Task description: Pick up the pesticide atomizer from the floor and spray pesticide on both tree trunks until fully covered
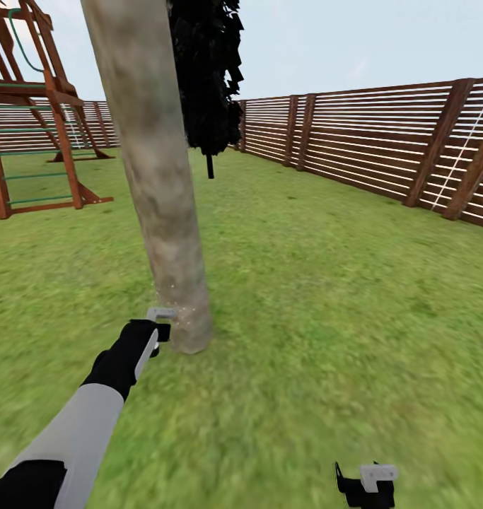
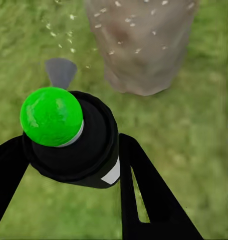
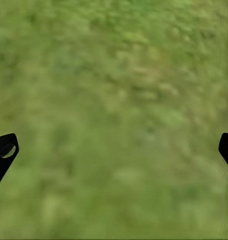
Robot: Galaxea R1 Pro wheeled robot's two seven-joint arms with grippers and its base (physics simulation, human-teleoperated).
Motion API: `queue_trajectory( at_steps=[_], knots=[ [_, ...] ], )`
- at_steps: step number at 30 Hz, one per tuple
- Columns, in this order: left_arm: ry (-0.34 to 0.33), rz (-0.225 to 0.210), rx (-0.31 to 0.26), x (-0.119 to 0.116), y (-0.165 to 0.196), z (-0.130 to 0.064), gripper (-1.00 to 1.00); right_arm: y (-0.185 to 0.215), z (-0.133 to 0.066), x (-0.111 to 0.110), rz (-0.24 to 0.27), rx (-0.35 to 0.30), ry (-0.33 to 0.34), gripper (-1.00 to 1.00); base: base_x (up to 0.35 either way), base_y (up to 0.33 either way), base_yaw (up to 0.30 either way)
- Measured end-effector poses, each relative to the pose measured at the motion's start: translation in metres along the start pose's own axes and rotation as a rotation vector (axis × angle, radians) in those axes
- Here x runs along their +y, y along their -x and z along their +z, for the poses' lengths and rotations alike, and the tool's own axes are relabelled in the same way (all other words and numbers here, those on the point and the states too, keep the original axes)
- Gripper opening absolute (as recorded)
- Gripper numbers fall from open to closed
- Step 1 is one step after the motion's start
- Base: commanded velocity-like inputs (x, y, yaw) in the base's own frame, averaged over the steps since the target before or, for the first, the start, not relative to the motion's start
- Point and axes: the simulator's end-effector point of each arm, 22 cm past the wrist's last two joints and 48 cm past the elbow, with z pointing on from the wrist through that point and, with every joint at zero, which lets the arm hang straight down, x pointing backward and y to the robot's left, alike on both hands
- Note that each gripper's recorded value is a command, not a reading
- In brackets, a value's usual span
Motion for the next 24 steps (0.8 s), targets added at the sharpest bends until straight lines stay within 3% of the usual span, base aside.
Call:
queue_trajectory(
  at_steps=[6, 9, 11, 14, 17, 20, 24],
  knots=[
    [-0.020, -0.009, 0.015, -0.012, -0.006, 0.001, -1.00, 0.001, 0.000, 0.000, 0.000, -0.001, 0.000, 1.00, 0.161, -0.254, 0.000],
    [0.057, 0.007, 0.035, 0.037, -0.019, 0.009, -1.00, 0.001, 0.000, 0.000, 0.000, -0.002, 0.000, 1.00, 0.185, -0.234, 0.104],
    [0.073, 0.005, 0.049, 0.051, -0.026, 0.012, -1.00, 0.001, 0.000, 0.000, 0.000, -0.001, 0.000, 1.00, 0.185, -0.234, 0.244],
    [0.043, 0.006, 0.088, 0.033, -0.044, 0.017, -1.00, 0.000, 0.000, 0.000, 0.000, -0.001, 0.000, 1.00, 0.185, -0.233, 0.273],
    [-0.006, 0.004, 0.096, -0.001, -0.047, 0.015, -1.00, 0.001, 0.000, 0.000, 0.000, -0.001, 0.000, 1.00, 0.185, -0.233, 0.277],
    [-0.005, 0.013, 0.095, -0.003, -0.046, 0.015, -1.00, 0.001, 0.000, 0.000, 0.000, -0.001, 0.000, 1.00, 0.161, -0.238, 0.278],
    [0.024, 0.019, 0.118, 0.013, -0.062, 0.019, -1.00, 0.000, 0.000, 0.000, 0.000, -0.001, 0.000, 1.00, 0.037, -0.265, 0.121]
  ],
)
